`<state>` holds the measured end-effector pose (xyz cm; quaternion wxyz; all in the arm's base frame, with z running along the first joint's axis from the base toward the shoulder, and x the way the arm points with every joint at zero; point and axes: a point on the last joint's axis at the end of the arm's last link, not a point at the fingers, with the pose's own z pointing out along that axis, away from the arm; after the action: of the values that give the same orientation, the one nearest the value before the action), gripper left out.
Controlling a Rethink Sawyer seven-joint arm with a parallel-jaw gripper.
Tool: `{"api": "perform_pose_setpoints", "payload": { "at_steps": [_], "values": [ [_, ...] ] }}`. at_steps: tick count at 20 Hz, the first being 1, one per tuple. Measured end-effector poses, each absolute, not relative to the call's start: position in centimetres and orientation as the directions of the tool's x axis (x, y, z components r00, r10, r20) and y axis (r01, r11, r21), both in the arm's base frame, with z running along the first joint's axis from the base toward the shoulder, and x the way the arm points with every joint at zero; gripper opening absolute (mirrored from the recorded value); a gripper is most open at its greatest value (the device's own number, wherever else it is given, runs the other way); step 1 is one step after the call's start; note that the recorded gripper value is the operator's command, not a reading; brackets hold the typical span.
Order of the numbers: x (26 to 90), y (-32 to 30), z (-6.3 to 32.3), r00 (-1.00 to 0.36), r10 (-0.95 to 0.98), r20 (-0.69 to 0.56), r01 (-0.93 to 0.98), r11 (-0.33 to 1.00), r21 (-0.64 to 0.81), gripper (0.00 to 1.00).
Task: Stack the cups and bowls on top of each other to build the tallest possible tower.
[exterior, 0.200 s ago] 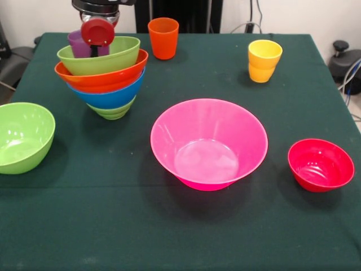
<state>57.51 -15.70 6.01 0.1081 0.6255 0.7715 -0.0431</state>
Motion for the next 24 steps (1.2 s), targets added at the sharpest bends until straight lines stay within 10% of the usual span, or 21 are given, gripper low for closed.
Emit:
{"api": "perform_pose_setpoints", "payload": {
  "at_steps": [24],
  "values": [
    [58.6, -11.3, 6.1, -0.283, 0.925, -0.255, 0.951, 0.305, 0.051, 0.00]
  ]
}}
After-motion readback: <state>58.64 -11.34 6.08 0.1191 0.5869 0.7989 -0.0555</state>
